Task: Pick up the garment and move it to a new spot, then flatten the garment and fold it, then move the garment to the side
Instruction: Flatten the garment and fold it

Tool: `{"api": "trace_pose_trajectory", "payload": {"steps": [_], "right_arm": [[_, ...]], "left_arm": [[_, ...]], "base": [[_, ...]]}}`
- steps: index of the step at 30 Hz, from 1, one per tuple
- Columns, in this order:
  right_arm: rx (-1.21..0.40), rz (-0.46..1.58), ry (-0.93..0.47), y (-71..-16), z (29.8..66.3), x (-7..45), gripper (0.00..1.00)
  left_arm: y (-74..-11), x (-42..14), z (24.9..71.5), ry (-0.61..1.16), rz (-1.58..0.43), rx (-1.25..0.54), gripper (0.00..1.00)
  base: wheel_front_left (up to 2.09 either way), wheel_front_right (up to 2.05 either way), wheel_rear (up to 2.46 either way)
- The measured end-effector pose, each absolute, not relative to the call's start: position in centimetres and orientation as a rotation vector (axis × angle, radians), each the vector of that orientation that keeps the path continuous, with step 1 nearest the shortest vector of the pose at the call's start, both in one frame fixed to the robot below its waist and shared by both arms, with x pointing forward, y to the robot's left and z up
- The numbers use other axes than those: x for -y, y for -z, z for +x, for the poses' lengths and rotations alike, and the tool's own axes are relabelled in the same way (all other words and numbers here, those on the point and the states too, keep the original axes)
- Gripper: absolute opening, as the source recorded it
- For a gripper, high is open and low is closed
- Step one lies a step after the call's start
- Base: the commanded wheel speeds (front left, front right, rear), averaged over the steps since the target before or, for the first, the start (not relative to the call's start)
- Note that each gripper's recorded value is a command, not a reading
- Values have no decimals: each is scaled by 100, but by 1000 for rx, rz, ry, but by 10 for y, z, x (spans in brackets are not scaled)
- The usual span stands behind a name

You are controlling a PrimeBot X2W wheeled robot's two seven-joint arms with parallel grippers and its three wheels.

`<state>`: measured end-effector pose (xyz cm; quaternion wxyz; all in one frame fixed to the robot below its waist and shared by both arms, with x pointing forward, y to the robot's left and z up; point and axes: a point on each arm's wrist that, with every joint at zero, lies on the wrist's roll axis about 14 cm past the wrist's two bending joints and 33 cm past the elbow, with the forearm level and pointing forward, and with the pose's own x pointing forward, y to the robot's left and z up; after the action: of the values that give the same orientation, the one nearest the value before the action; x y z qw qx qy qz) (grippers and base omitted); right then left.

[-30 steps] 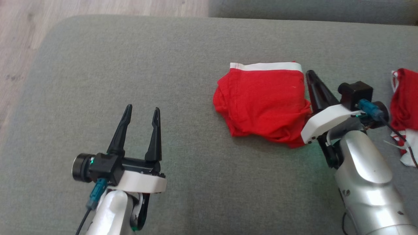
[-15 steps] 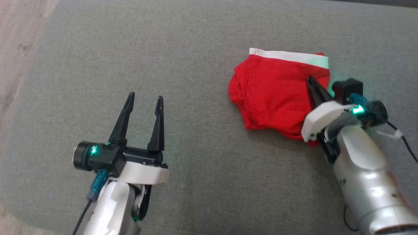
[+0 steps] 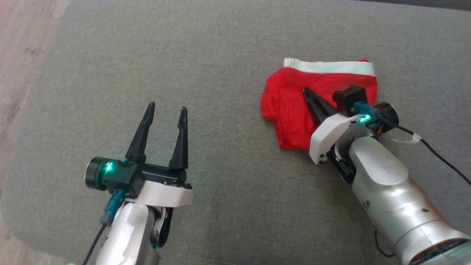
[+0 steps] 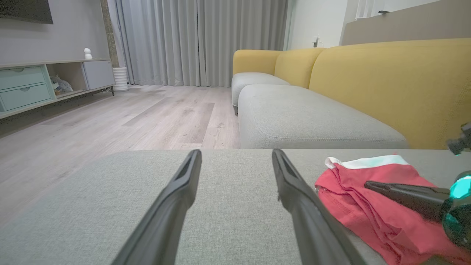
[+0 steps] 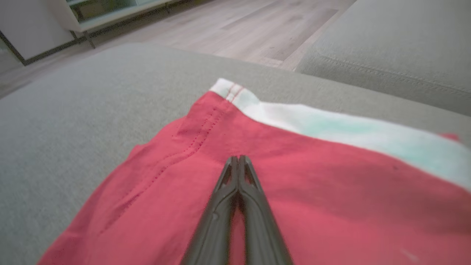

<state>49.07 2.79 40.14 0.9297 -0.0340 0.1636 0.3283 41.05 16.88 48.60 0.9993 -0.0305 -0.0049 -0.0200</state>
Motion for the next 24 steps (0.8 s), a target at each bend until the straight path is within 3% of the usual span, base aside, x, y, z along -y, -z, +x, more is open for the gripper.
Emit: {"api": "trace_pose_trajectory", "payload": {"steps": [4,10,16,20,24], "right_arm": [[-423,-135,-727,-379,482,-37,0],[-386,-95,-706,-389,487,-35,0],[-292,17,-544,-422,508,4,0],[-138,75,-445,-472,525,33,0],[-32,73,-352,-499,516,71,0]], "left_arm": [[-481,-172,409,30,-58,-5,100],[-483,-172,410,27,-59,2,100],[-495,-165,415,43,-69,39,100],[-507,-155,419,71,-80,75,100],[-516,-140,420,113,-92,101,100]], "base": [[0,0,0],[0,0,0],[0,0,0],[0,0,0],[0,0,0]]}}
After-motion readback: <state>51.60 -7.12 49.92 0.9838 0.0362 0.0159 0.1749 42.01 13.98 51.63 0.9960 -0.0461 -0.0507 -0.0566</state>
